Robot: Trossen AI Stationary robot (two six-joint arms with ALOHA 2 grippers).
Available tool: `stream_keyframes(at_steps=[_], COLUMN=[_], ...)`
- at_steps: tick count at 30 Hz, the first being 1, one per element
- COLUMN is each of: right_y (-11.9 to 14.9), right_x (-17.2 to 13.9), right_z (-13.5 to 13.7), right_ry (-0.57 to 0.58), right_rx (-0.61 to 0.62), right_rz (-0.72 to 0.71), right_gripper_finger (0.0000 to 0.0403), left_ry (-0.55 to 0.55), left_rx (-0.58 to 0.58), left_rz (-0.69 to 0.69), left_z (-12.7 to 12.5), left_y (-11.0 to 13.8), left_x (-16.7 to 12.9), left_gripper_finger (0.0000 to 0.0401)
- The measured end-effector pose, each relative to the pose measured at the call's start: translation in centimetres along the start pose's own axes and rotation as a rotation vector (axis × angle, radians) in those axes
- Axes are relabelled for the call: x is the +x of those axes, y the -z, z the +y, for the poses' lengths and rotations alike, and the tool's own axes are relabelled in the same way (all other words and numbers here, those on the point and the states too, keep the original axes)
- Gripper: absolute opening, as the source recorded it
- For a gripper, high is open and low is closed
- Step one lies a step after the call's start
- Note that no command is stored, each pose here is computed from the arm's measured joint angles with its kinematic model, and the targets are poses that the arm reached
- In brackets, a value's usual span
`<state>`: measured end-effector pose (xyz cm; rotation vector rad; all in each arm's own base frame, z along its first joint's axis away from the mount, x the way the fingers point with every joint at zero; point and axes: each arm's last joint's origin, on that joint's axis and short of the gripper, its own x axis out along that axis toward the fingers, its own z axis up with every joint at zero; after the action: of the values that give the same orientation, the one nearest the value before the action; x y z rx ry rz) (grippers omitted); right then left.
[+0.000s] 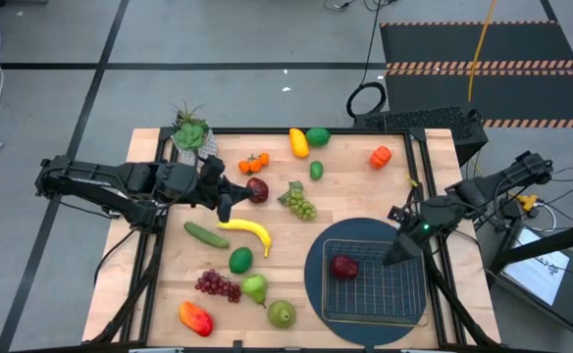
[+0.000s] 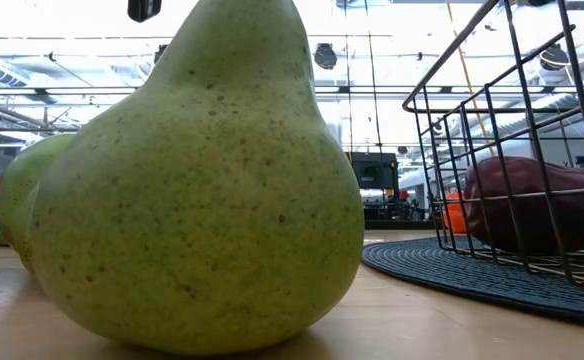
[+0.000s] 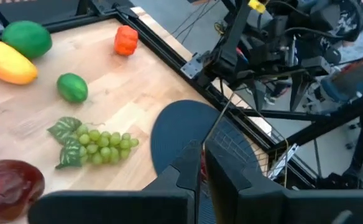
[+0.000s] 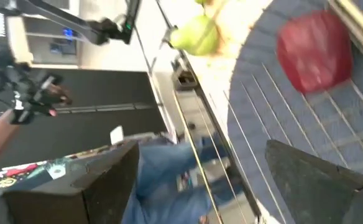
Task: Build produce basket
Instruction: Put the right apple into the gold wire basket
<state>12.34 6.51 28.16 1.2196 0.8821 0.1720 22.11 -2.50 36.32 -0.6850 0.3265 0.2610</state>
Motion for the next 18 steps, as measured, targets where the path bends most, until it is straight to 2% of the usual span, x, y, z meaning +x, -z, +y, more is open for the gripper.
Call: stream_keyframes(at_steps=[7,13,18], right_y=[-0.1,-0.3,-0.9], right_x=[-0.3,-0.4,-0.7], right_z=[0.1,0.1,0.5], right_ry=[-0.008,-0.013,-0.060], right_rx=[-0.104,-0.142,-0.176], right_rz=[-0.045,-0.064,-0.114], right_gripper_finger=[0.0341,0.0341,0.0341], left_ry=[-0.030,-0.024,-0.039], left_rx=[-0.043,-0.028,-0.015], left_rz=[0.032,0.098,0.144], left_z=[-0.1,-0.6,-0.9], left_y=[0.7,2.0,3.2], left_x=[2.1,4.4,5.3], left_gripper_finger=[0.0024,0.0024,0.0024])
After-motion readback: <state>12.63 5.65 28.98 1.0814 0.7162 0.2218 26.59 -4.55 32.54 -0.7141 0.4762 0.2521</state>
